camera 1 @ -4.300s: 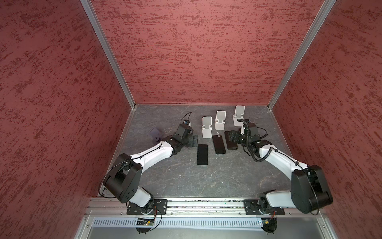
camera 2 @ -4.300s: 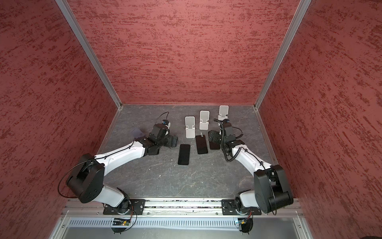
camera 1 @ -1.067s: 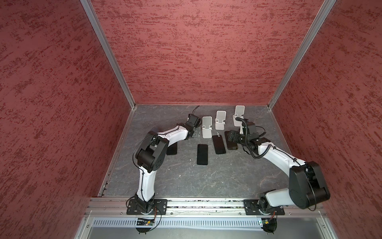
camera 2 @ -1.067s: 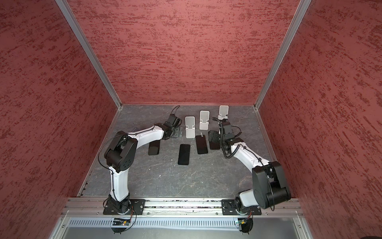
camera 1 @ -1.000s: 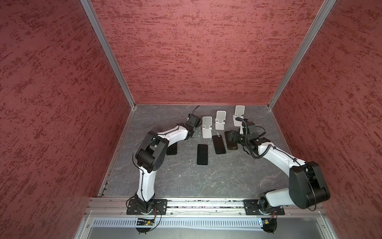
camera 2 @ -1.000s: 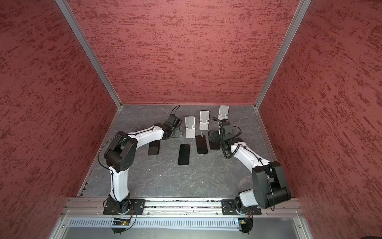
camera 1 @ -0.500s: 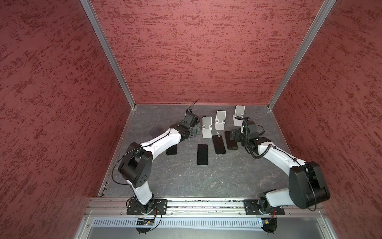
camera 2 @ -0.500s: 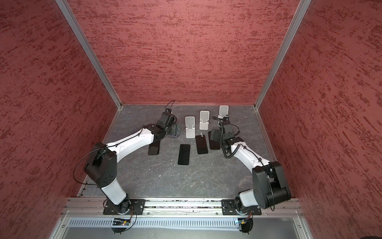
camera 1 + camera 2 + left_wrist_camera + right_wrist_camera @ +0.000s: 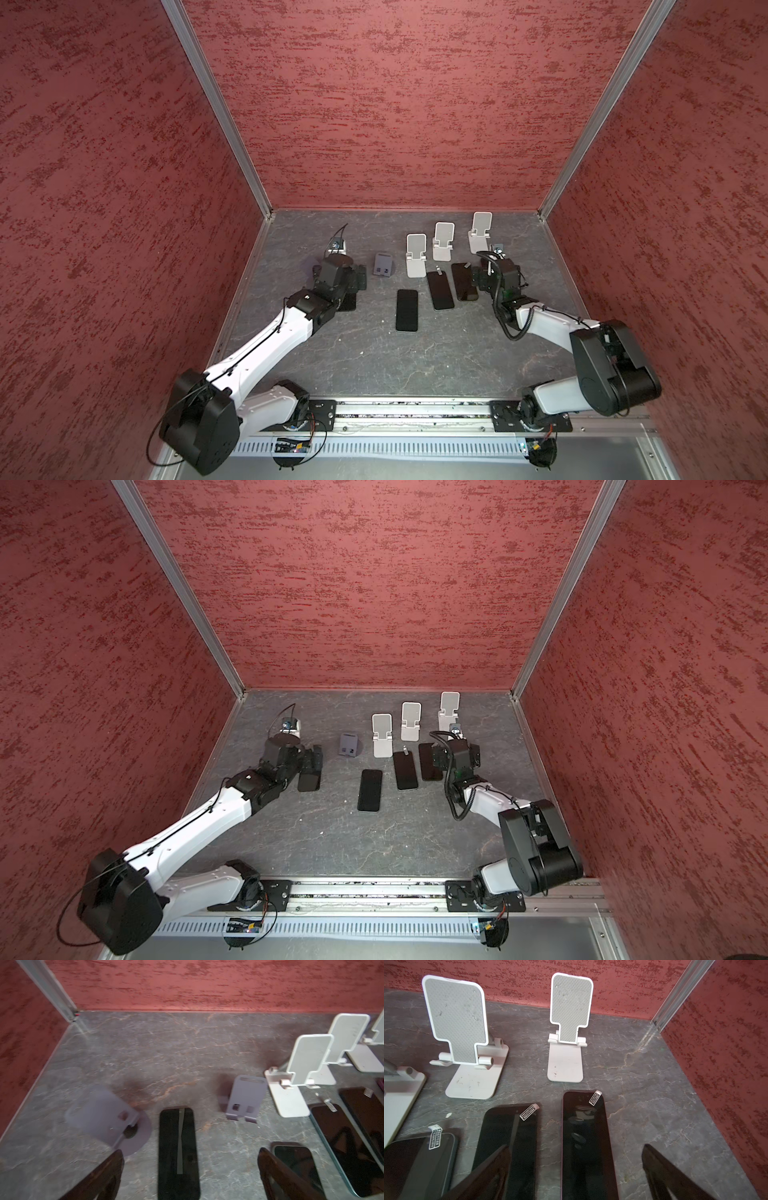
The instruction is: Remove the phone from the phone stand
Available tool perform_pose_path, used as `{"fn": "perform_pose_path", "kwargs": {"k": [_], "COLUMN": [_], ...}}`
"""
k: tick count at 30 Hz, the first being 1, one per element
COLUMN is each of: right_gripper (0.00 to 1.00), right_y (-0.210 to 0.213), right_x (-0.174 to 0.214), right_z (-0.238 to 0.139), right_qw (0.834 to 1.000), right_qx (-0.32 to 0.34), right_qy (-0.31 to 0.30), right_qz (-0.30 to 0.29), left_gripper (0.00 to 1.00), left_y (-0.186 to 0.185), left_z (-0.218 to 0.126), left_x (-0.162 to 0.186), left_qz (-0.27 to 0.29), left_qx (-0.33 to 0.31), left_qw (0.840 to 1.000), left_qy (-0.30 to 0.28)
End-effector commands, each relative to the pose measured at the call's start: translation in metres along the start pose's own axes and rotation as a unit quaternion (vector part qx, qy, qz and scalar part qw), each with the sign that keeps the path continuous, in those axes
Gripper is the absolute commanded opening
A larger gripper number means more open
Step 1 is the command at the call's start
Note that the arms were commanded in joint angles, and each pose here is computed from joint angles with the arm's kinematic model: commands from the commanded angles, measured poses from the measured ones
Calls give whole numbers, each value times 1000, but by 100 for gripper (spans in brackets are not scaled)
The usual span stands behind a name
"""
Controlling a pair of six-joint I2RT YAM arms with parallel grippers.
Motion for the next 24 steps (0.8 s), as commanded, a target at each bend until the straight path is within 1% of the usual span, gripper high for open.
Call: {"fn": "perform_pose_path", "kwargs": {"k": [1,3,4,6,9,12,16,19,21,24], "right_gripper": [99,99,99,99,99,99,99,99,99,99], "right_y": [-10,-12,-8,-7,-7,-9,-17,-35,-53,-70], "right_x": [-33,-32,-24,-19,-11,-8,-9,-8,-5,1], "right_z": [-3,-3,2,5,9,10,11,14,18,11], "right_qw": [996,995,996,997,997,997,996,995,992,986], "right_qx": [23,24,19,13,2,-6,-19,-16,-22,-19], "right_qy": [-90,-94,-82,-80,-76,-75,-88,-99,-98,-118], "right_qz": [-6,-4,-11,-15,-14,-10,-6,29,72,114], "left_gripper": [100,99,99,99,100,99,99,99,99,100], "left_y": [16,28,34,45,59,71,78,81,83,85], "left_z": [-9,-14,-17,-22,-28,-31,-29,-26,-25,-23], "left_x": [1,3,5,6,10,17,25,29,30,31], "left_qz": [-12,-24,-31,-41,-47,-51,-59,-60,-59,-59], "left_qx": [-1,-5,-8,-14,-20,-31,-29,-28,-29,-29], "left_qw": [1000,999,999,997,995,994,994,993,992,992], "left_qy": [-22,-34,-43,-62,-83,-87,-93,-102,-103,-108]}}
Point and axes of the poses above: each gripper's point midway between its finger pads, its own z axis out along the fingers, its own y axis along the line the jaws close on, x = y × z, the point moved 3 cm from there along -z, back along the fingers, and after that the axes turned 5 degrees about -z, right-handed, at the moved point
